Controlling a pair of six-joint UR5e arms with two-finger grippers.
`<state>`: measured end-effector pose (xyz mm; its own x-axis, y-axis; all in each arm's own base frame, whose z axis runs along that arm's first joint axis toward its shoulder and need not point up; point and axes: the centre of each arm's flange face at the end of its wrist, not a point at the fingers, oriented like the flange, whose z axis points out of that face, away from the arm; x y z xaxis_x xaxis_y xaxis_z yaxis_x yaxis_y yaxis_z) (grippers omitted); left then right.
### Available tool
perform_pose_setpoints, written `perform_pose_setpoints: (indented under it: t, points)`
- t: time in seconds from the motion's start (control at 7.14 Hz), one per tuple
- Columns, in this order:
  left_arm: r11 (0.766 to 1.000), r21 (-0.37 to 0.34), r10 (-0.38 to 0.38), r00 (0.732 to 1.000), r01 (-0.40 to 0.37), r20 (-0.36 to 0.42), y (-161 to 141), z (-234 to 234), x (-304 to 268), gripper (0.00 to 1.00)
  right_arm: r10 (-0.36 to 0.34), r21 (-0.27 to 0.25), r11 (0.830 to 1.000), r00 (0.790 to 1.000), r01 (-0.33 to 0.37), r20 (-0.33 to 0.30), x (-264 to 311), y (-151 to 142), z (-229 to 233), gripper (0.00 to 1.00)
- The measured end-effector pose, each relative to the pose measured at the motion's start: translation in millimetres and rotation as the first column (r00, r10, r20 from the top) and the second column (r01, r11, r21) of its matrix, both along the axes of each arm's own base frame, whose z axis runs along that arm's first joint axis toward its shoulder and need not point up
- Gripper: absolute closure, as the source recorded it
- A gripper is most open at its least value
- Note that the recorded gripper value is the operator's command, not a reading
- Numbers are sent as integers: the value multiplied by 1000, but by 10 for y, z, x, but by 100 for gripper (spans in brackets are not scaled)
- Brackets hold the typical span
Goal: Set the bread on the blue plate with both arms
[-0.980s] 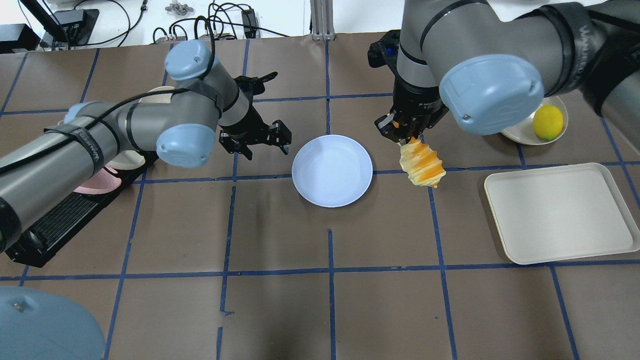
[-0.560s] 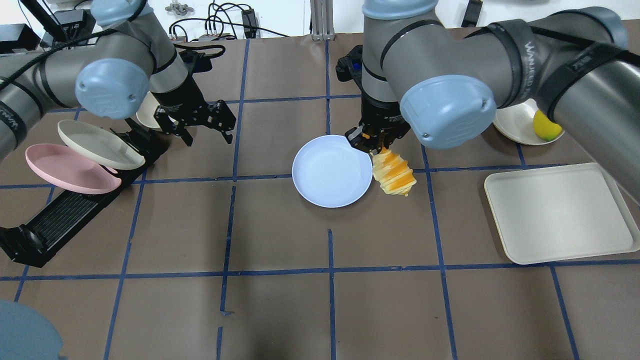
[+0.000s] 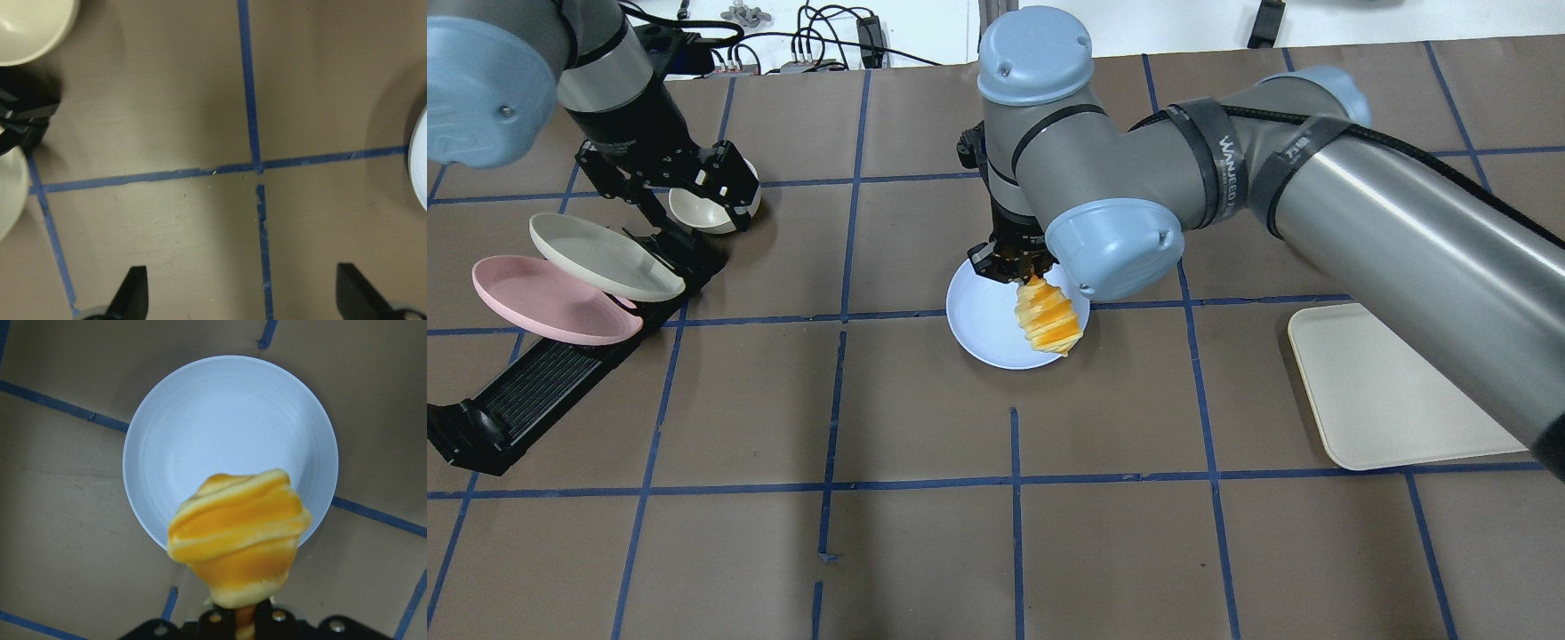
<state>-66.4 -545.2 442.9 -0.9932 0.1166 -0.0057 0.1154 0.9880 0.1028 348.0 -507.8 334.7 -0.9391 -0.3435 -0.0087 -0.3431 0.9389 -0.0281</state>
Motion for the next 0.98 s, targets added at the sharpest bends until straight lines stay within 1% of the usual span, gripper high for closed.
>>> perform_pose_setpoints:
  t: [0.28, 0.42, 0.84, 0.98]
  points:
    - [1000, -8, 5, 1000, -5, -8, 298, 343, 25, 0, 23, -18, 1000, 1000, -23, 7, 86, -166, -318, 92]
    - [1000, -7, 3, 1000, -3, -19, 377, 366, -1, 0, 36, -15, 999, 999, -36, 6, 113, -228, -459, 92]
    - [1000, -15, -3, 999, 2, -44, 463, 389, -69, 0, 57, -27, 998, 998, -57, -1, 183, -423, -745, 92]
    - [1000, -19, -6, 999, 5, -47, 467, 403, -87, 0, 70, -25, 997, 998, -70, -4, 189, -453, -801, 88]
